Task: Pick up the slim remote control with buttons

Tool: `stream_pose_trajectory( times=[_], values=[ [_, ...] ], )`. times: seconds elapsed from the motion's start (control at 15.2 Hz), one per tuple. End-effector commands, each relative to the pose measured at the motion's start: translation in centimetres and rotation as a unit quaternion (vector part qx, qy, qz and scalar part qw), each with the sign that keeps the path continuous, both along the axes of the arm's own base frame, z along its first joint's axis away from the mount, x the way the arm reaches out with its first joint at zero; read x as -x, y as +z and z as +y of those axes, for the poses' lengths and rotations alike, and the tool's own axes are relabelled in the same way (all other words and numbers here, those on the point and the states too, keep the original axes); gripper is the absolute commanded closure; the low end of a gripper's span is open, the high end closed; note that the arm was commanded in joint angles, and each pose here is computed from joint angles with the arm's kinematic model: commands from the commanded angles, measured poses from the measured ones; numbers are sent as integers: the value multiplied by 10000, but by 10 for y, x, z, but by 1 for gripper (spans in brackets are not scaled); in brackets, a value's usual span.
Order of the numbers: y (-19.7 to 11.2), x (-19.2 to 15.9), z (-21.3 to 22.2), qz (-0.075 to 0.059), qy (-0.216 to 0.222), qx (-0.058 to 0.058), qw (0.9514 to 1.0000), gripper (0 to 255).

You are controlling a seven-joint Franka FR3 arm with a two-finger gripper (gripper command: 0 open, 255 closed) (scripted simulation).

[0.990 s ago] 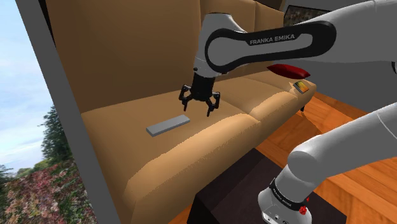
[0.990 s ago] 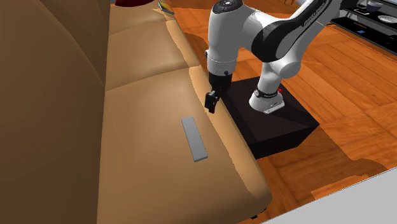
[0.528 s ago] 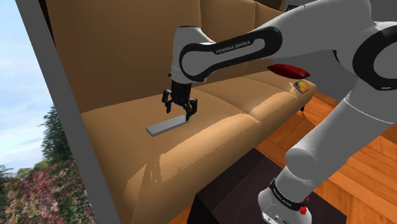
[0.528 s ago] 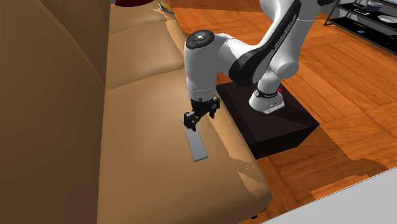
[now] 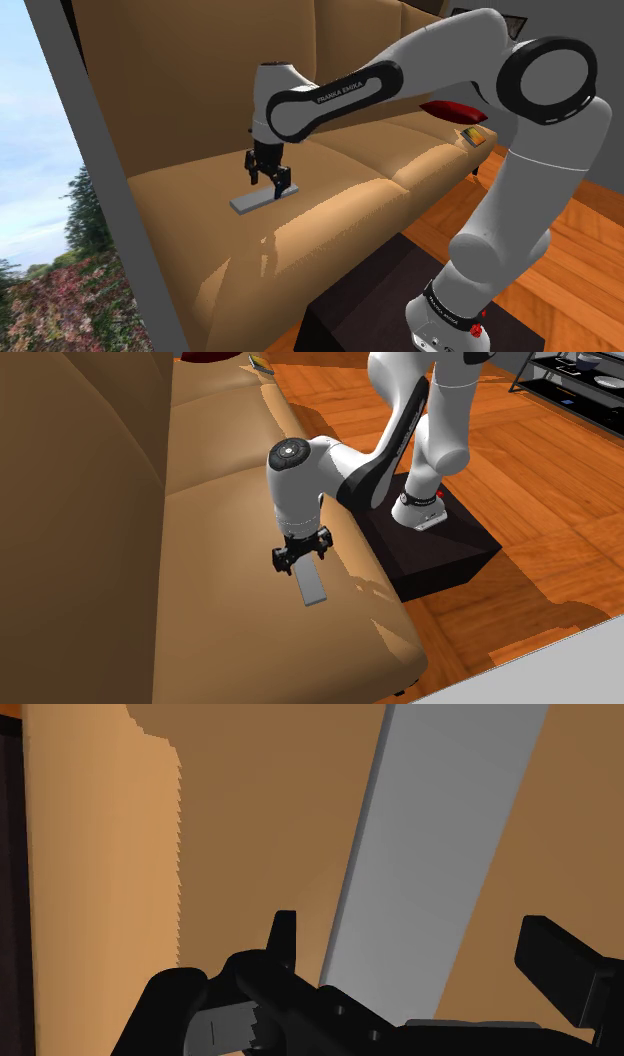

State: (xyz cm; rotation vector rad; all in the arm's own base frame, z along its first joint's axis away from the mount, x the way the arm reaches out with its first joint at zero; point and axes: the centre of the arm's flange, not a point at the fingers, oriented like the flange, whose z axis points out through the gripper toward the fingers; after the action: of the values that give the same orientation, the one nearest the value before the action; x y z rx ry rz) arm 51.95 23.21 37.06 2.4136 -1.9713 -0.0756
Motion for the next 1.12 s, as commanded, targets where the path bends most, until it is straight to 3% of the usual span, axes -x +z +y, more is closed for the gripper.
stream_pose_trajectory(
  times=[0.0, 0.26, 0.33, 1.06],
  values=[
    [-11, -2, -1, -1, -8, 1, 10000, 0],
    [-19, -2, -1, -1, -8, 1, 10000, 0],
    [-19, -2, -1, -1, -8, 1, 10000, 255],
    [-9, -2, -1, -1, -8, 1, 10000, 255]
  ],
)
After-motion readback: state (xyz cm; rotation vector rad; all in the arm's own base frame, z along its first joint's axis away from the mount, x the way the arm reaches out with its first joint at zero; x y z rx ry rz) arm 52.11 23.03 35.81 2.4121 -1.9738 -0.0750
